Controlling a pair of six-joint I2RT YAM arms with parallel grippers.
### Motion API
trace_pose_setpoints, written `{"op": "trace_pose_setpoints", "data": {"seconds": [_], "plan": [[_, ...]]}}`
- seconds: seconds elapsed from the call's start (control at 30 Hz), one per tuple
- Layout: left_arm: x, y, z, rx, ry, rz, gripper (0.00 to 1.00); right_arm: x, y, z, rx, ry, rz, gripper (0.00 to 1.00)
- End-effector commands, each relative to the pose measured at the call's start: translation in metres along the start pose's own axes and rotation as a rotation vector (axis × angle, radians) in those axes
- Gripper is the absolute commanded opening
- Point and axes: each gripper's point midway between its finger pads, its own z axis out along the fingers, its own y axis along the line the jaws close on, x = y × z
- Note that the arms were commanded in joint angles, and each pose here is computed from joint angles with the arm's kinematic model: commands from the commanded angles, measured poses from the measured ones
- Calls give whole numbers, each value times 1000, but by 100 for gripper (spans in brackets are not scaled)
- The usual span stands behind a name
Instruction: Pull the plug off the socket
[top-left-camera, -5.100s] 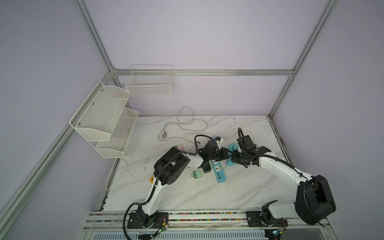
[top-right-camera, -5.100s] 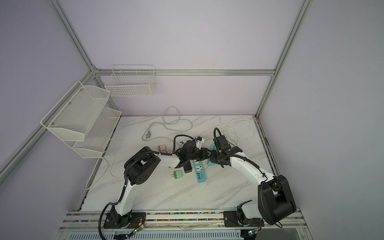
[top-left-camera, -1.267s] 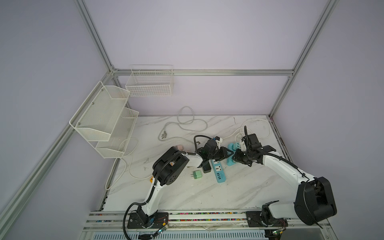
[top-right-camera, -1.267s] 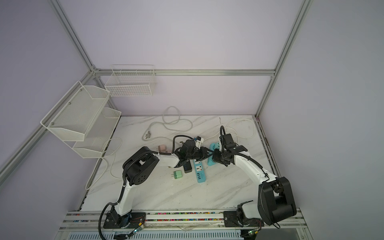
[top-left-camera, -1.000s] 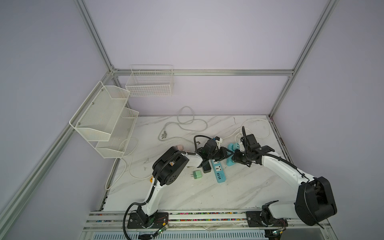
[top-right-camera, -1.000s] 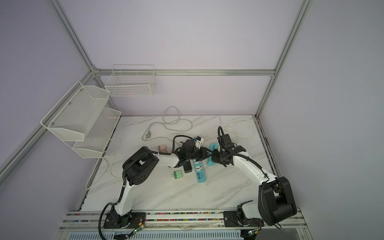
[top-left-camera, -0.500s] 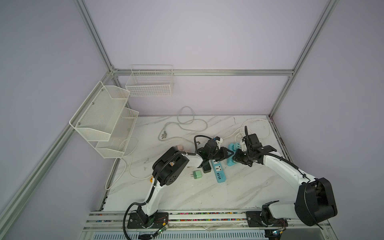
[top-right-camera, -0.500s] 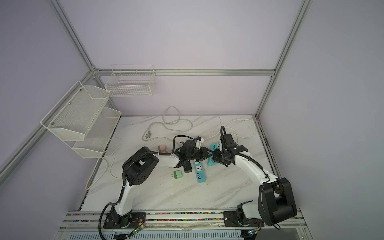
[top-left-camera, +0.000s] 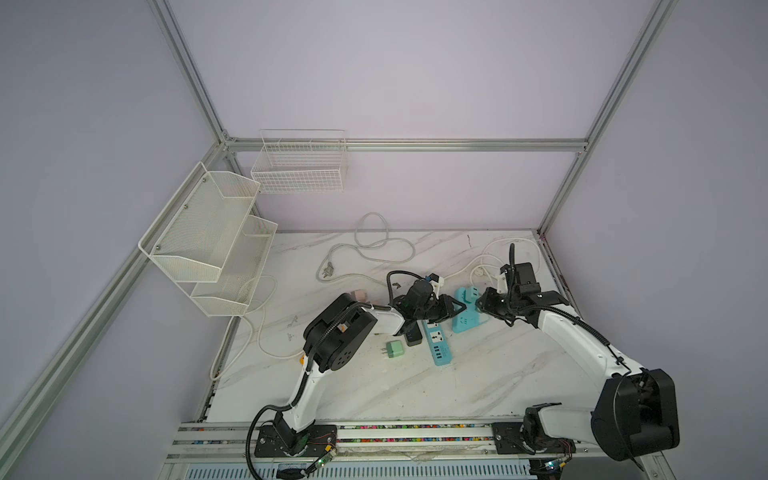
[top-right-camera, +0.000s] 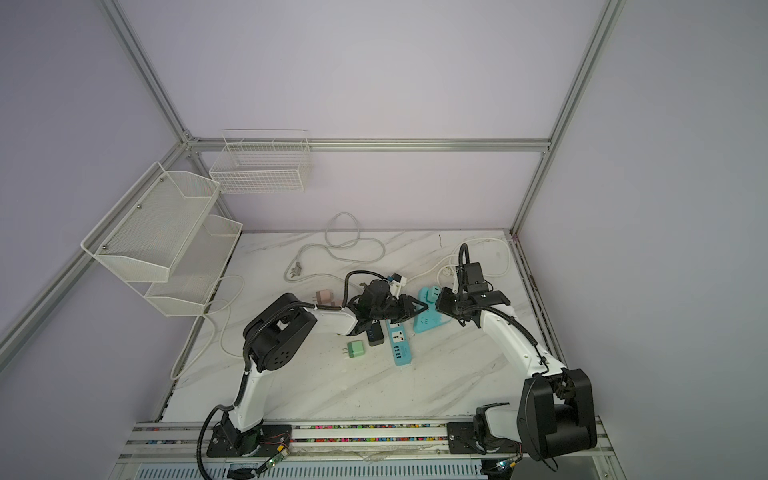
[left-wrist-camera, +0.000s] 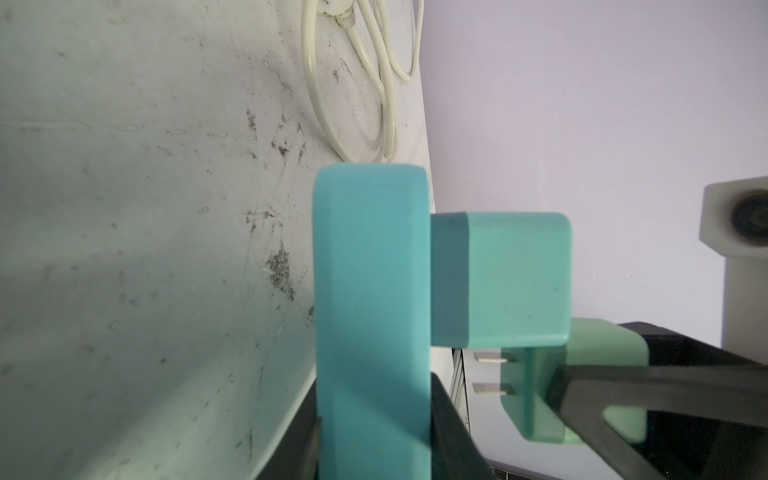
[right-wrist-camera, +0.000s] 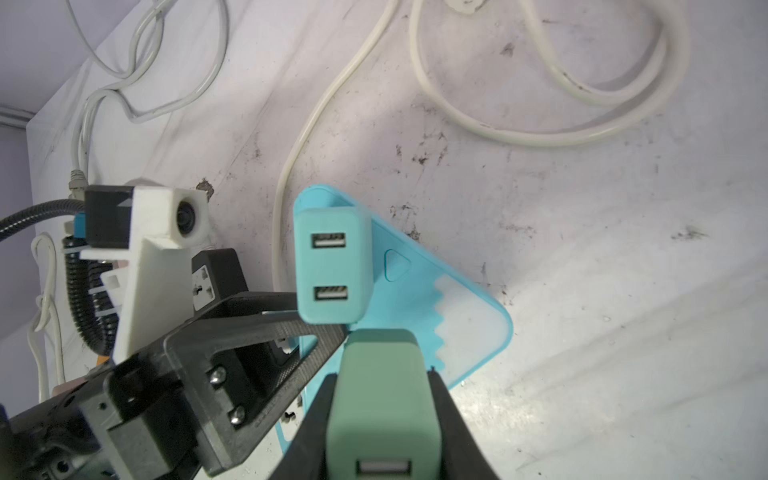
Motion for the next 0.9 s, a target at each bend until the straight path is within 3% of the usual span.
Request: {"op": "trace_pose_setpoints", "data": {"seconds": [0.0, 0.13, 0.53, 0.87], "plan": [[22, 31, -6, -100, 58, -19, 0, -11, 5, -14, 16, -60, -27, 0], [17, 28, -4, -95, 47, -20, 0, -2, -6, -27, 45, -85, 49, 0], [3, 20, -2, -77, -14, -65, 0, 65, 7, -11, -201, 74, 135, 0], [-6, 17, 0, -70, -52, -88, 0, 102, -1, 12, -289, 139, 194, 0]]}}
